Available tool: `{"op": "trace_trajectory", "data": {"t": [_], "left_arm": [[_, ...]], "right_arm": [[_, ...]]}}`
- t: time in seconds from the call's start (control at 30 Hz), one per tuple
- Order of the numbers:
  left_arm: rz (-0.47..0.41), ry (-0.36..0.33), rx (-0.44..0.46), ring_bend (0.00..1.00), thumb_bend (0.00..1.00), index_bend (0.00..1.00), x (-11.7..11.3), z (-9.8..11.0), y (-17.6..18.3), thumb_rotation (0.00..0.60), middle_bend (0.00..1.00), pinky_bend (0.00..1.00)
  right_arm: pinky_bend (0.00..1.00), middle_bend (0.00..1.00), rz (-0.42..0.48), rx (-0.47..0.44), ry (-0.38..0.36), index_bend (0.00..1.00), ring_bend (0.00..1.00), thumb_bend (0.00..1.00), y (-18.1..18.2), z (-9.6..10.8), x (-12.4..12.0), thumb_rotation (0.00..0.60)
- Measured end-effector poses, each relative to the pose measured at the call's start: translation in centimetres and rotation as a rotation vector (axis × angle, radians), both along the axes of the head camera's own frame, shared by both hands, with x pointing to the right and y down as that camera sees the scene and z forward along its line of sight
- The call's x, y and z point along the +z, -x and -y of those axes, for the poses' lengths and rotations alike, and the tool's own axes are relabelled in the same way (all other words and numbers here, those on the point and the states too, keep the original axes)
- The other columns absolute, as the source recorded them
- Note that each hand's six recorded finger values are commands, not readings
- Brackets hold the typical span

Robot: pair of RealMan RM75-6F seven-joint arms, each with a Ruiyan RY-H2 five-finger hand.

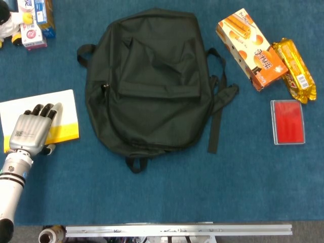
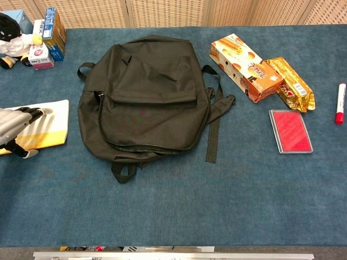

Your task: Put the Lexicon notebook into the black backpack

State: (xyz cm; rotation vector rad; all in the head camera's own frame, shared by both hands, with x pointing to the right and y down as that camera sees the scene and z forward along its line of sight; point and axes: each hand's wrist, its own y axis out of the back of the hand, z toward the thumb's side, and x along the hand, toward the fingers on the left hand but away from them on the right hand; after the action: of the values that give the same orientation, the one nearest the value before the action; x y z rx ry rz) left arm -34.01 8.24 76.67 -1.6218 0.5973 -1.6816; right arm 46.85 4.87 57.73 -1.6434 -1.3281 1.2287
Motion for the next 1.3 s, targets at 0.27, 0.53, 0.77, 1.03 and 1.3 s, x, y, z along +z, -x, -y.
{"op": "trace_trajectory", "data": {"t": [0.27, 0.53, 0.77, 1.03, 1.3], "left_arm": [[-0.010, -0.001, -0.028, 0.13, 0.23, 0.07, 0.3, 0.3, 0.0, 0.600, 0.15, 0.25], [-0.051, -0.062, -0.077, 0.17, 0.31, 0.19, -0.3, 1.4, 0.2, 0.600, 0.23, 0.25], [-0.057, -0.193, -0.122, 0.28, 0.33, 0.36, -1.7, 3.0, 1.2, 0.600, 0.35, 0.31], [0.033, -0.281, -0.070, 0.42, 0.33, 0.44, -1.9, 3.7, 2.3, 0.600, 0.47, 0.48], [0.109, -0.261, -0.043, 0.43, 0.33, 0.43, -0.7, 3.4, 3.2, 0.600, 0.47, 0.50]], "right_arm": [[0.25, 0.27, 0.000, 0.006, -0.003, 0.16, 0.12, 0.13, -0.2, -0.2, -0.1, 0.600], [0.25, 0.27, 0.000, 0.011, -0.005, 0.16, 0.12, 0.13, -0.5, -0.4, -0.2, 0.600], [0.25, 0.27, 0.002, 0.019, -0.002, 0.16, 0.12, 0.13, -0.8, -0.6, -0.3, 0.600], [0.25, 0.27, 0.009, 0.020, 0.007, 0.16, 0.12, 0.13, -0.8, -0.4, -0.1, 0.600], [0.25, 0.27, 0.012, 0.019, 0.011, 0.16, 0.12, 0.13, -0.6, -0.3, -0.1, 0.600]]}}
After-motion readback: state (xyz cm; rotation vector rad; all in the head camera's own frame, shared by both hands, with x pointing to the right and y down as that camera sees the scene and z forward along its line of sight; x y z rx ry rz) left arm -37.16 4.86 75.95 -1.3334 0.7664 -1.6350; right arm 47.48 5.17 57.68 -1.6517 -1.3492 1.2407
